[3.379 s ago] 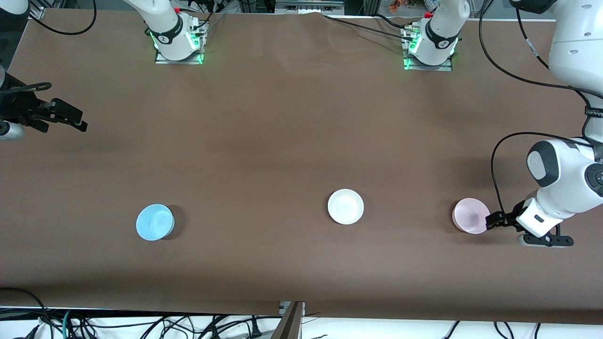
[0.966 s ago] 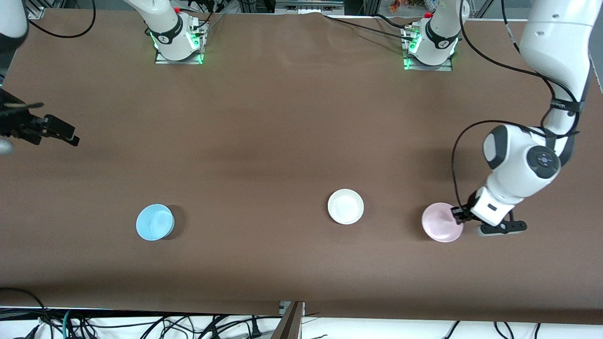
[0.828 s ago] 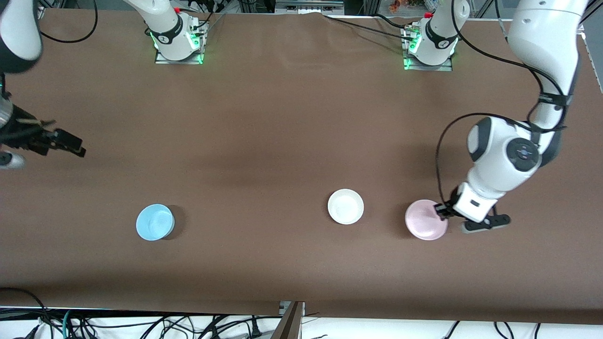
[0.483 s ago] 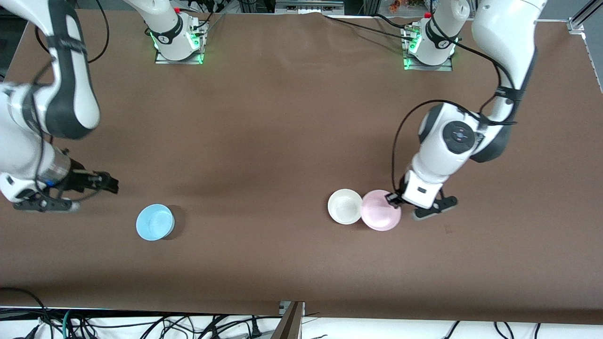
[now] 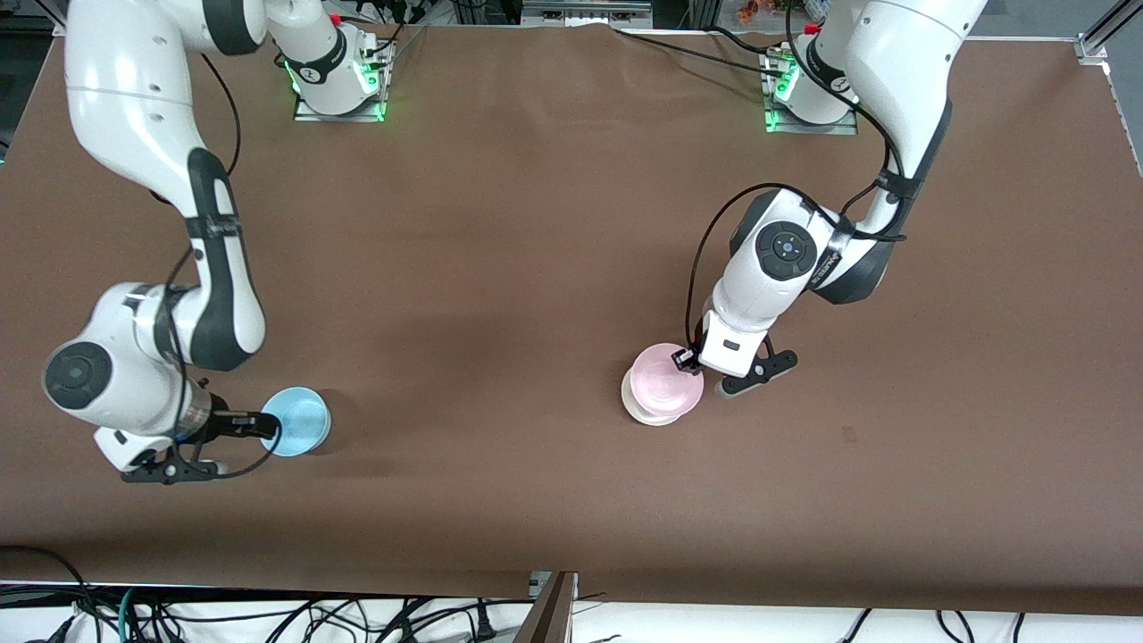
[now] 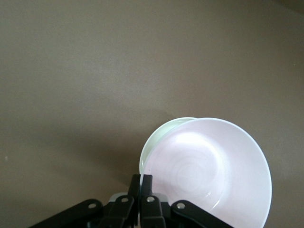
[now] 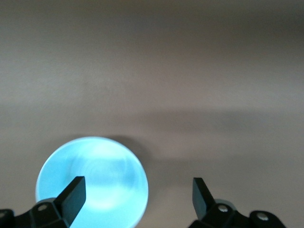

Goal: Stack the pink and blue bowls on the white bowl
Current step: 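Lower the pink bowl into the white bowl while the right gripper descends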

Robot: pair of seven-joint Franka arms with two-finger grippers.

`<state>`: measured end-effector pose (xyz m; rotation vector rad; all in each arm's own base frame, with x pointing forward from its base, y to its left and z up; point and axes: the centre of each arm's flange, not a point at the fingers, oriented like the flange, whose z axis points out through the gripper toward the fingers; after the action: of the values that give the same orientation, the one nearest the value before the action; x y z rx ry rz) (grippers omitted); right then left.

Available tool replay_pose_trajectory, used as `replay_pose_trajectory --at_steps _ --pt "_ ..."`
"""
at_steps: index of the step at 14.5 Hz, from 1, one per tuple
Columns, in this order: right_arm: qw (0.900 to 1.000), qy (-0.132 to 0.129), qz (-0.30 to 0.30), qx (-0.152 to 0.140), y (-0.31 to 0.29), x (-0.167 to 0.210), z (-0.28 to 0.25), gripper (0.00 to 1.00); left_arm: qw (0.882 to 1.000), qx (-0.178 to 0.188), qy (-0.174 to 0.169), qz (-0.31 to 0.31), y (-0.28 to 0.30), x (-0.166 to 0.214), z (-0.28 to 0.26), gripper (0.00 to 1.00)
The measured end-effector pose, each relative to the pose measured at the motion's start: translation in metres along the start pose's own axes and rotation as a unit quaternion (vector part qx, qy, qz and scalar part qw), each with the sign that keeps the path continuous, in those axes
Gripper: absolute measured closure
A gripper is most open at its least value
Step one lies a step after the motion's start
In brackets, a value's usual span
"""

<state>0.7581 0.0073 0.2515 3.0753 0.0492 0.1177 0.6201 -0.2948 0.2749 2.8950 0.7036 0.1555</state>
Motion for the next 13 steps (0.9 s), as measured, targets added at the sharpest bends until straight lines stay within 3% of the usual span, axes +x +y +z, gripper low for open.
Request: replay_pose_trajectory --at_steps 5,7,8,13 --pt "0.999 -0.013 0.016 0.036 0.008 -0.004 0.037 0.12 1.0 -0.014 0.0 -0.017 0.007 -0.012 0.026 0.97" --pt "0.999 -0.016 0.021 0.04 0.012 -0.006 0.041 0.3 1.0 -0.014 -0.001 -0.017 0.009 -0.016 0.029 0.97" --pt "0.999 -0.017 0.026 0.043 0.015 -0.006 0.042 0.46 1.0 -0.014 -0.001 -0.017 0.009 -0.017 0.03 0.97" --pt "0.998 -0.018 0.034 0.054 0.017 -0.007 0.041 0.95 1.0 -0.009 0.001 -0.013 0.007 -0.016 0.034 0.97"
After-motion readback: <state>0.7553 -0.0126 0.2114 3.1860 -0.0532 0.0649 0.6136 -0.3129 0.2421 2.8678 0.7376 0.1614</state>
